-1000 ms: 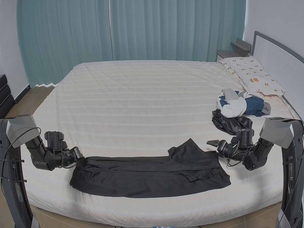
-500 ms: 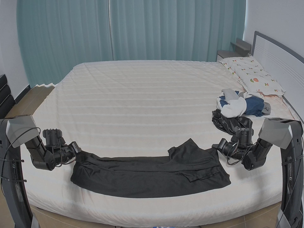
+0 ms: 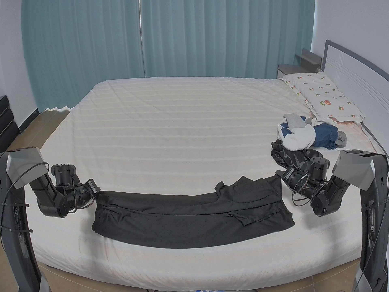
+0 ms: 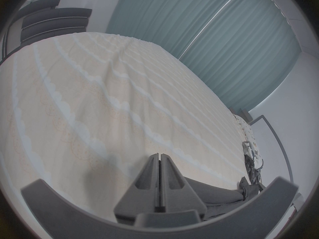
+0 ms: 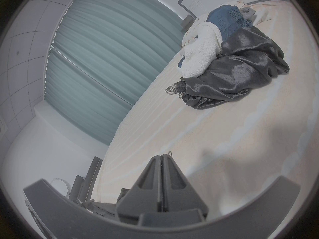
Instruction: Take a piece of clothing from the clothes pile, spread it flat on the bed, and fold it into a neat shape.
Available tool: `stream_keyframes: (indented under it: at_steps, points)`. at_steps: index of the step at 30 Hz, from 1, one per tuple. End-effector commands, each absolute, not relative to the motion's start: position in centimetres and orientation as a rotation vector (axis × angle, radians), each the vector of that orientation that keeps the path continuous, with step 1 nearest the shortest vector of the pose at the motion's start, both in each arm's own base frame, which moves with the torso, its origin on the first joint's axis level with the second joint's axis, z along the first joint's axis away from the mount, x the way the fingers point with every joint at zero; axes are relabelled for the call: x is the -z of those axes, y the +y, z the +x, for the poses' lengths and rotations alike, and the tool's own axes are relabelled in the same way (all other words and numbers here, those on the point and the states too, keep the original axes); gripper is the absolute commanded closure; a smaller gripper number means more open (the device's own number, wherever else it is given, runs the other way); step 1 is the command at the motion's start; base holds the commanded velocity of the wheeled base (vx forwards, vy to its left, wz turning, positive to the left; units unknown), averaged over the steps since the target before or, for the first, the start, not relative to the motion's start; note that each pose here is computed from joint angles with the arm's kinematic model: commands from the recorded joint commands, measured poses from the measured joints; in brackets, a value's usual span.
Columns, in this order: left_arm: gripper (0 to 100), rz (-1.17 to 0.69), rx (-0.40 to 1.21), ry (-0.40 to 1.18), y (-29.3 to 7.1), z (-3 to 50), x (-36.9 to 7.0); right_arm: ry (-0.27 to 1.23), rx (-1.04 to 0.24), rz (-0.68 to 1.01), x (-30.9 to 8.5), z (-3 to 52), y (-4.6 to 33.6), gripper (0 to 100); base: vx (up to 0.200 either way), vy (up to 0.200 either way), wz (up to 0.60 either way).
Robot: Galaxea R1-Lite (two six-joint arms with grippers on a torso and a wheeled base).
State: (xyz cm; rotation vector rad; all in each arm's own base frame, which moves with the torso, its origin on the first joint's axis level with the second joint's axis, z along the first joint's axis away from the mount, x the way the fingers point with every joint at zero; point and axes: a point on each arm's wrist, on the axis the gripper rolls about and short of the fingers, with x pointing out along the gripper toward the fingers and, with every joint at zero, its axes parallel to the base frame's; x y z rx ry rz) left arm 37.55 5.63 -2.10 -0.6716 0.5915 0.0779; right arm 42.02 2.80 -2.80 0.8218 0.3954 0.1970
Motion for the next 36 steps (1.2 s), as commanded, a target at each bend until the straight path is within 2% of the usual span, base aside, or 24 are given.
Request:
stream_keyframes:
  at_steps: [1,11,12,17,20,25,28,36]
  points:
    - [100,-0.680,-0.084,0.581,5.8,37.7,1.9,0.412,-0.190,0.821,3.5,42.0,2.8,100,0.000,0.000,0.00]
    - [100,-0.660,-0.097,0.542,5.8,38.3,3.9,0.441,-0.143,0.819,6.2,42.5,2.3,100,0.000,0.000,0.00]
    - [0,-0.660,-0.097,0.542,5.8,38.3,3.9,0.441,-0.143,0.819,6.2,42.5,2.3,0,0.000,0.000,0.00]
    - [0,-0.658,-0.088,0.544,5.4,38.3,3.8,0.430,-0.148,0.821,5.7,42.3,2.4,0,0.000,0.000,0.00]
    - [0,-0.666,-0.097,0.541,5.6,37.9,3.4,0.413,-0.141,0.821,4.0,41.6,2.3,0,0.000,0.000,0.00]
    - [0,-0.688,-0.087,0.494,5.8,35.8,-0.5,0.421,-0.115,0.816,1.4,39.2,2.6,0,0.000,0.000,0.00]
    - [0,-0.686,-0.080,0.510,5.3,35.3,-0.5,0.481,-0.112,0.817,1.5,37.1,3.3,0,0.000,0.000,0.00]
    - [0,-0.718,-0.100,0.611,4.5,33.4,1.2,0.568,-0.070,0.911,3.2,34.0,3.8,0,-0.200,0.000,0.00]
